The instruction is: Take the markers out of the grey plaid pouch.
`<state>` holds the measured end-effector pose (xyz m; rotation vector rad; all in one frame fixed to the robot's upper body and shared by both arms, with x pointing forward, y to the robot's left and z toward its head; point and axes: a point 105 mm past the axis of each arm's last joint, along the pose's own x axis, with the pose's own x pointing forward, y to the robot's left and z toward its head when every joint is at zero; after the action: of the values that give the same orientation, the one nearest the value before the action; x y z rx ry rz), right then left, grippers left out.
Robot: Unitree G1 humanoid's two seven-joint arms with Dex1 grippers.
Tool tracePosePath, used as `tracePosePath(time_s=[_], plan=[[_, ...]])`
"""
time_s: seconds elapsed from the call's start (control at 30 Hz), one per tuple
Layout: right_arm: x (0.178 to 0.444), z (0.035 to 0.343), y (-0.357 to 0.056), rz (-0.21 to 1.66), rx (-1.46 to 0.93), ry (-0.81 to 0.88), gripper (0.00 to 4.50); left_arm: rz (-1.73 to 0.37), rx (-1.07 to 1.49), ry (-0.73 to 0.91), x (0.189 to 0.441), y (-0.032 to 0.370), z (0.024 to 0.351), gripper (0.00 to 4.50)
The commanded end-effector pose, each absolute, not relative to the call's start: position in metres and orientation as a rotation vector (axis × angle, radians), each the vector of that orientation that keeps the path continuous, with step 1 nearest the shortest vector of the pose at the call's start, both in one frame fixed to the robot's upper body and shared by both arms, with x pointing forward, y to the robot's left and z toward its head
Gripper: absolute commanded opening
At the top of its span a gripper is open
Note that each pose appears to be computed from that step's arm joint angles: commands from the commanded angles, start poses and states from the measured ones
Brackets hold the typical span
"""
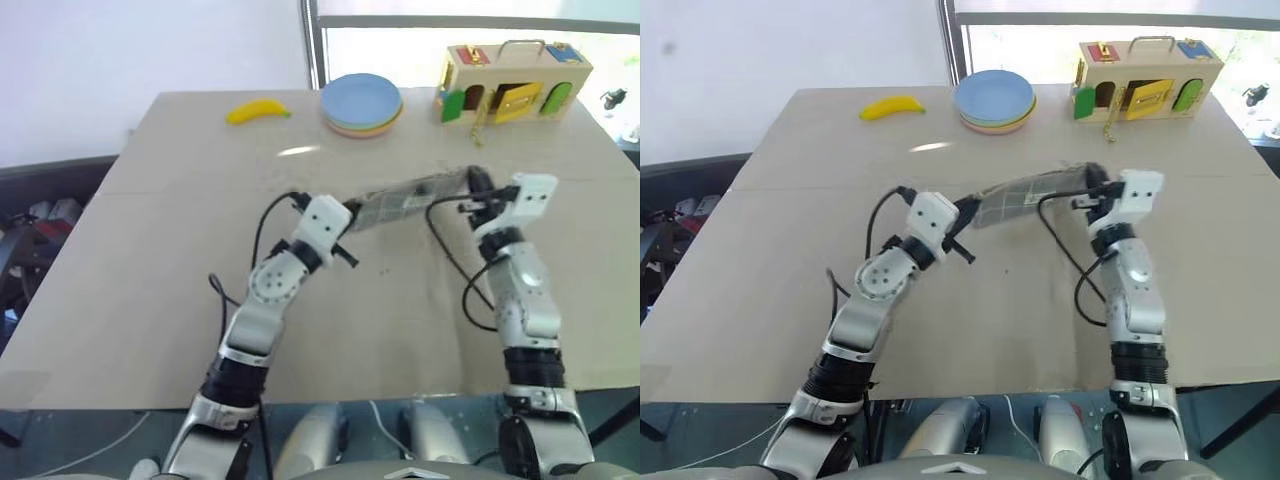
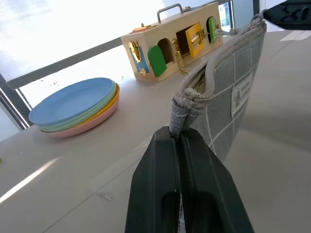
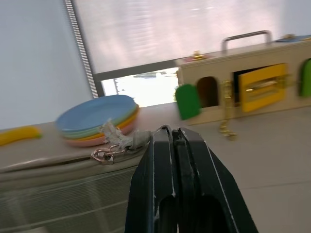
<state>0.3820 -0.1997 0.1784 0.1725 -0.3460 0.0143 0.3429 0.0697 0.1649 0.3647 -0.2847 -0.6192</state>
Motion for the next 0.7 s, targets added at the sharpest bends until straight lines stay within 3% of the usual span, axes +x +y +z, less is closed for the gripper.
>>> tracePosePath(time_s=[0.03, 0.17, 0.27, 0.4, 0.43, 0.57, 0.7], plan=[[0.379, 0.187, -0.255, -0.252, 0.157, -0.374, 0.07, -0.598, 0.368, -0.332, 0.339, 0.078, 0.179, 0.0], [0.382, 0.184, -0.262, -0.273, 0.177, -0.342, 0.07, -0.607, 0.358, -0.325, 0.337, 0.075, 0.176, 0.0], [0.381, 0.196, -0.227, -0.003, 0.272, -0.379, 0.07, -0.619, 0.347, -0.324, 0.335, 0.071, 0.175, 0.0], [0.368, 0.206, -0.182, 0.332, 0.165, -0.357, 1.14, -0.623, 0.33, -0.319, 0.336, 0.066, 0.173, 0.0], [0.365, 0.207, -0.178, 0.373, 0.151, -0.347, 1.78, -0.623, 0.328, -0.319, 0.336, 0.065, 0.173, 0.0], [0.349, 0.22, -0.157, 0.584, 0.038, -0.309, 3.47, -0.626, 0.322, -0.316, 0.335, 0.063, 0.172, 0.0], [0.34, 0.219, -0.146, 0.697, -0.079, -0.252, 3.47, -0.628, 0.317, -0.31, 0.334, 0.062, 0.17, 0.0]])
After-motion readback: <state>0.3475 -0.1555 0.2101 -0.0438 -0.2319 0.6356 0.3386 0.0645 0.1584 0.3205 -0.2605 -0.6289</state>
